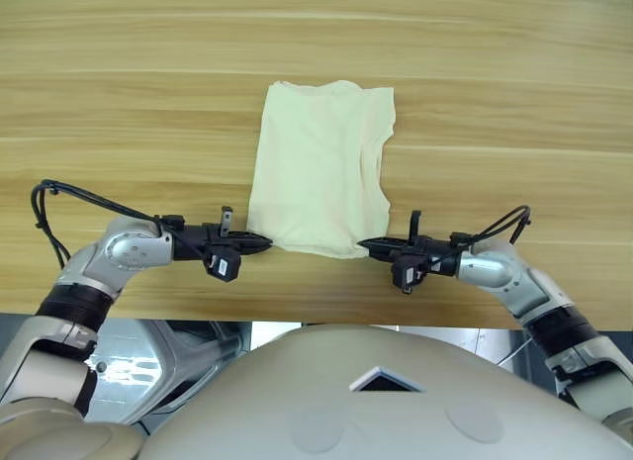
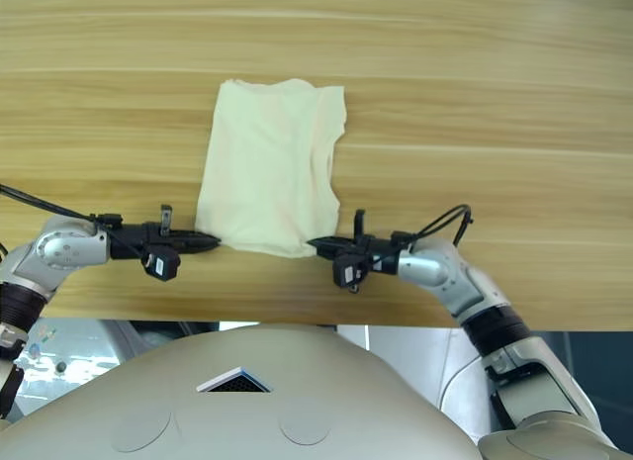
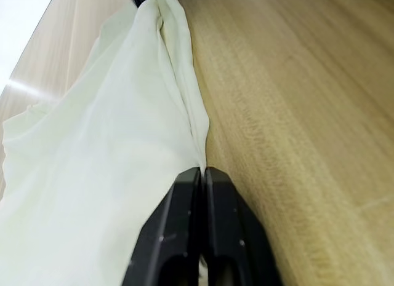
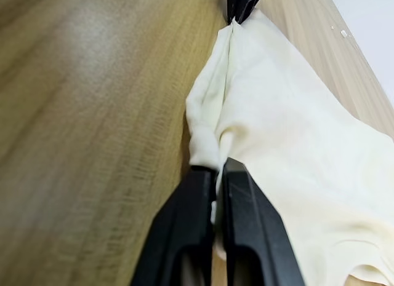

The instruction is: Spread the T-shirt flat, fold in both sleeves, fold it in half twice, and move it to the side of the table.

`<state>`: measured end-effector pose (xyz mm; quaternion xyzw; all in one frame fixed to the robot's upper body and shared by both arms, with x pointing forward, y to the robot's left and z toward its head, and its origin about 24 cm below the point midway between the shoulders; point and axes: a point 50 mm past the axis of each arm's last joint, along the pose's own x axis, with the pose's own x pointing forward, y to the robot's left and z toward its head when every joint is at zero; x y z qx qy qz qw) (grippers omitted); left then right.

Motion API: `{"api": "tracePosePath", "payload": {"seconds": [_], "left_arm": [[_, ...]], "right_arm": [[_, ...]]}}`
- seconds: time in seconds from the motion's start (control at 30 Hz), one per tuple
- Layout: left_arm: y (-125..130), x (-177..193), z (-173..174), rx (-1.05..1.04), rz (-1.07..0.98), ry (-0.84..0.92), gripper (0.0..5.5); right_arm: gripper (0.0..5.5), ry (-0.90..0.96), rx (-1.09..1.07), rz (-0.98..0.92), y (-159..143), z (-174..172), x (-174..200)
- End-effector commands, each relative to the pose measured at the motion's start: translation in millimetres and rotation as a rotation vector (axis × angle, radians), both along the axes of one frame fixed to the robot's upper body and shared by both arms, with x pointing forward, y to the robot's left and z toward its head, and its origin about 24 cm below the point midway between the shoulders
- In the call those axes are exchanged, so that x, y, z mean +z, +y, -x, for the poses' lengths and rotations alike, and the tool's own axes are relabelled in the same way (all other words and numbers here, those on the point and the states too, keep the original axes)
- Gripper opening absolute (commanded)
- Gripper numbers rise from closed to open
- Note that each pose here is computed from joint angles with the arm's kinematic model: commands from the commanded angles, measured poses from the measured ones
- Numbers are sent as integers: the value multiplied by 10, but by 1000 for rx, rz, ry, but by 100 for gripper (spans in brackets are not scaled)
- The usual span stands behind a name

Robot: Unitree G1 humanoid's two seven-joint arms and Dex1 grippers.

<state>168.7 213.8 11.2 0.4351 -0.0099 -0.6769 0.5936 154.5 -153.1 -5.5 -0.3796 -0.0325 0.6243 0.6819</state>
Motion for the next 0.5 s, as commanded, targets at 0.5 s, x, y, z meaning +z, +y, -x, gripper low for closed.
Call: {"api": "tracePosePath", "payload": {"seconds": [0.5], "left_arm": [[-109,252,190,-85,136,76,0]], "right_arm": [[5,34,42,24,-347,176,254]]}}
